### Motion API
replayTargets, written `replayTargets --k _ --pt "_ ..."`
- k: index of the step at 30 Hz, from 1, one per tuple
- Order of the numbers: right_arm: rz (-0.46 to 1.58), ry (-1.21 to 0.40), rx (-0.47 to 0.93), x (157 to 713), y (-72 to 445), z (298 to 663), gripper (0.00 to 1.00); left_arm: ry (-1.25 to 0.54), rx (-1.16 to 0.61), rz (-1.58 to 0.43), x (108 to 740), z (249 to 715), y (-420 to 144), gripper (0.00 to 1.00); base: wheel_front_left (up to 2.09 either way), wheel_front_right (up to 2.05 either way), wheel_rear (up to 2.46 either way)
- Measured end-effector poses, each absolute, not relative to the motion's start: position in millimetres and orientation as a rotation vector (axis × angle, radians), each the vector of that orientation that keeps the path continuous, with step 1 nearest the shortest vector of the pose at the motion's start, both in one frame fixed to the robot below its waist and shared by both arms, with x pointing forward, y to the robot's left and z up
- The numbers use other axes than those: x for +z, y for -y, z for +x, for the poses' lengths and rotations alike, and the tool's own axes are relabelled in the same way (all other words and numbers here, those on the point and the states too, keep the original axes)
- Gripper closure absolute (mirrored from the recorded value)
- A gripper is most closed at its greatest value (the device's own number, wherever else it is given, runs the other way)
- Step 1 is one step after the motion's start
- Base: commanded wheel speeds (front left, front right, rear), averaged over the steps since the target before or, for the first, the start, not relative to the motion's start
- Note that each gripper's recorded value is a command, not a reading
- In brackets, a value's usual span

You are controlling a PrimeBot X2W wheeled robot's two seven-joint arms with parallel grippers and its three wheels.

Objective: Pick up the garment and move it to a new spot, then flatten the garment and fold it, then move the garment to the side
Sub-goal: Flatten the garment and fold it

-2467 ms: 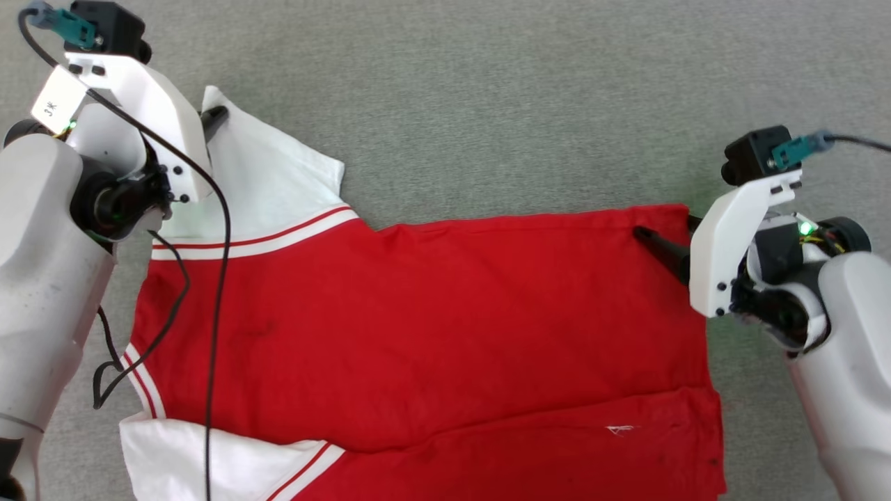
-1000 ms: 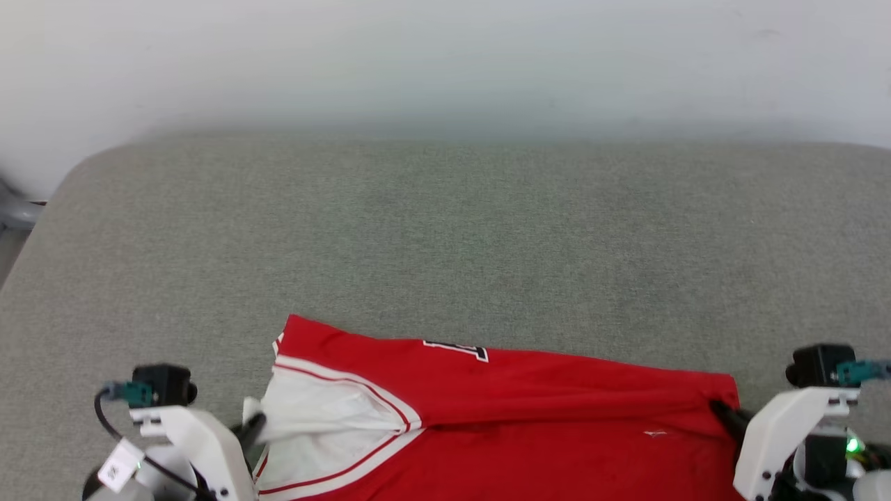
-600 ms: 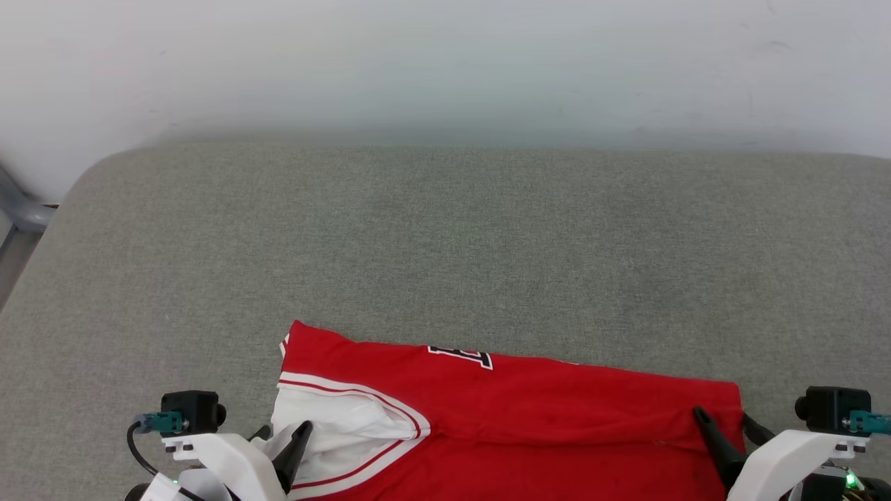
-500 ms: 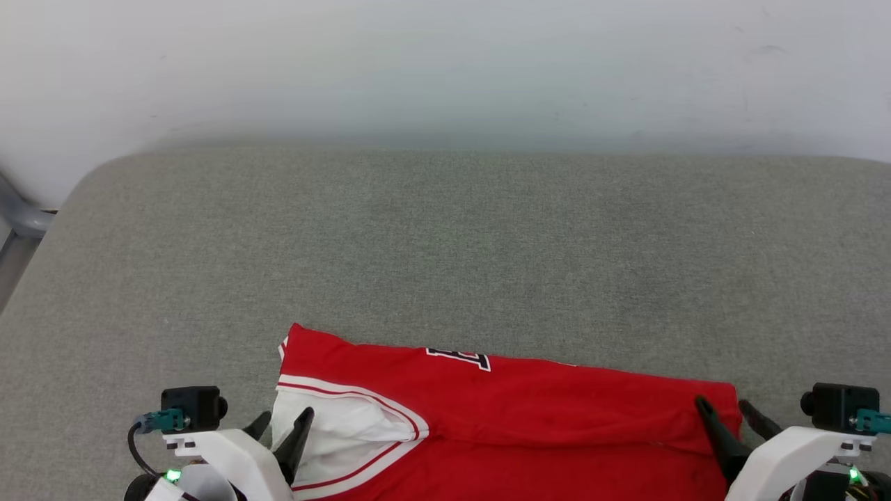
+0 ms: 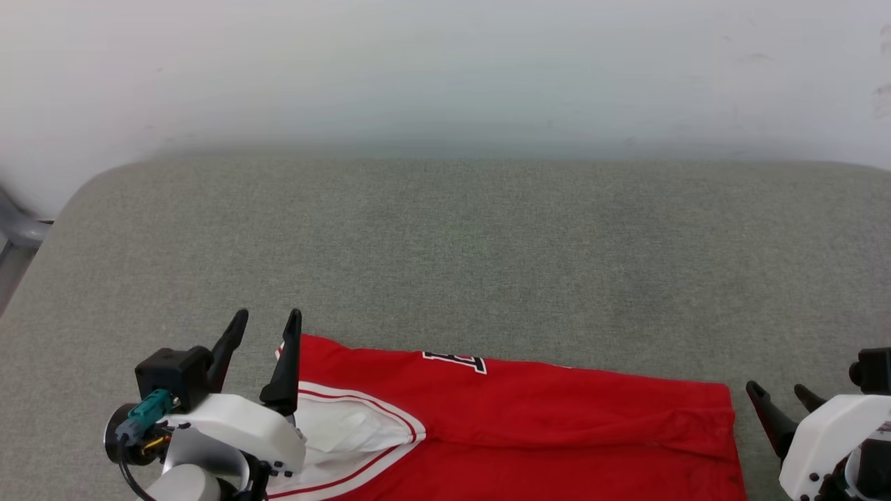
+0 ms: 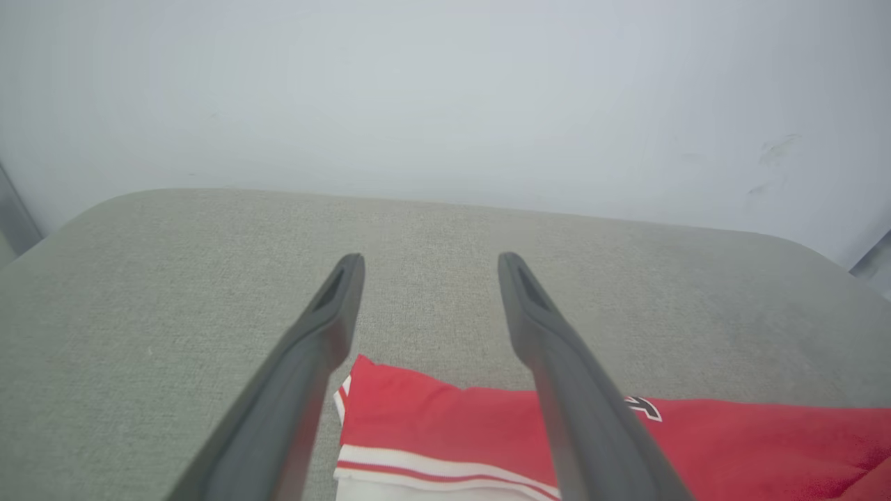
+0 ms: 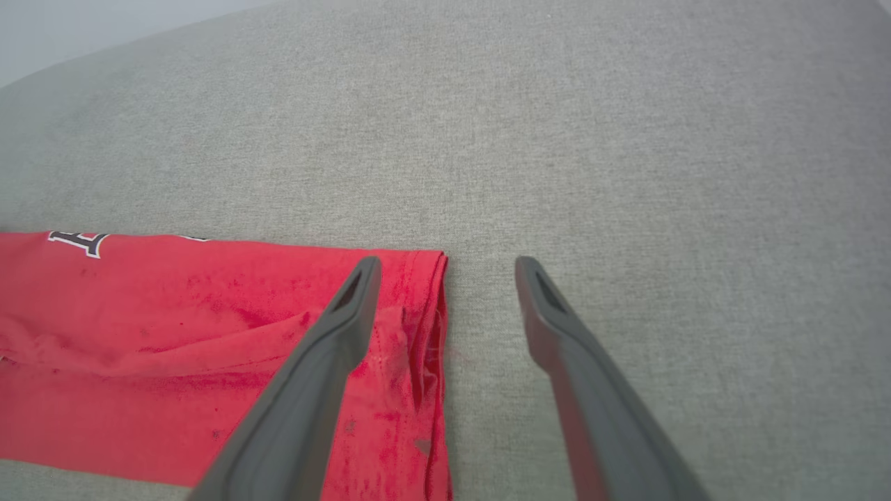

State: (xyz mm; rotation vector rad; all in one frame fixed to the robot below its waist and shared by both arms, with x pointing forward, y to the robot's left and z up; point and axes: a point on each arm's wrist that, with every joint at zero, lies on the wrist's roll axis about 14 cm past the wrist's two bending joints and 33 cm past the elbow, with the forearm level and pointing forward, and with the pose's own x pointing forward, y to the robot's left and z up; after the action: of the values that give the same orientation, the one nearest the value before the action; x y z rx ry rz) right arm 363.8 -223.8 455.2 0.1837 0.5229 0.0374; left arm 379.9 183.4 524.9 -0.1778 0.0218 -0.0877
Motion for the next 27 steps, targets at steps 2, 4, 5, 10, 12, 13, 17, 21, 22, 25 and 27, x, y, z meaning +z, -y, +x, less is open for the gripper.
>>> replayTargets --k 2,4,5,10,12,13,17,21,22,25,27 --pt "0.166 -0.557 0.044 452.7 224.9 364.7 0.0 0.025 -0.087 -0.158 535.8 381.1 -180.8 0.0 0.0 0.0 0.0" --pt "0.153 -0.605 0.055 446.3 223.3 364.8 0.0 0.055 -0.09 -0.137 542.3 381.4 -177.7 0.0 0.0 0.0 0.0" --pt "0.148 -0.63 0.062 442.5 221.8 365.1 0.0 0.068 -0.09 -0.126 544.8 381.7 -176.3 0.0 0.0 0.0 0.0" --pt "0.138 -0.784 0.102 413.8 210.3 360.9 0.0 0.118 -0.084 -0.089 553.9 383.5 -174.3 0.0 0.0 0.0 0.0" --pt "0.142 -0.846 0.118 400.8 204.3 358.2 0.0 0.122 -0.078 -0.078 553.4 383.8 -176.1 0.0 0.0 0.0 0.0" --pt "0.152 -0.87 0.125 394.4 200.6 356.9 0.0 0.124 -0.074 -0.077 553.3 384.1 -177.1 0.0 0.0 0.0 0.0" --pt "0.174 -1.003 0.146 367.8 190.3 345.2 0.0 0.112 -0.057 -0.073 547.9 383.7 -182.3 0.0 0.0 0.0 0.0" --pt "0.2 -1.07 0.158 355.3 184.5 339.1 0.77 0.101 -0.054 -0.071 543.3 382.8 -184.5 0.0 0.0 0.0 0.0" --pt "0.207 -1.077 0.161 354.8 183.4 338.5 1.0 0.101 -0.059 -0.07 543.4 382.4 -184.0 0.0 0.0 0.0 0.0" --pt "0.229 -1.071 0.177 356.8 176.7 338.5 1.0 0.1 -0.061 -0.059 542.5 381.2 -184.2 0.0 0.0 0.0 0.0" --pt "0.235 -1.047 0.183 362.6 174.5 341.7 1.0 0.1 -0.068 -0.051 542.5 379.7 -184.0 0.0 0.0 0.0 0.0"
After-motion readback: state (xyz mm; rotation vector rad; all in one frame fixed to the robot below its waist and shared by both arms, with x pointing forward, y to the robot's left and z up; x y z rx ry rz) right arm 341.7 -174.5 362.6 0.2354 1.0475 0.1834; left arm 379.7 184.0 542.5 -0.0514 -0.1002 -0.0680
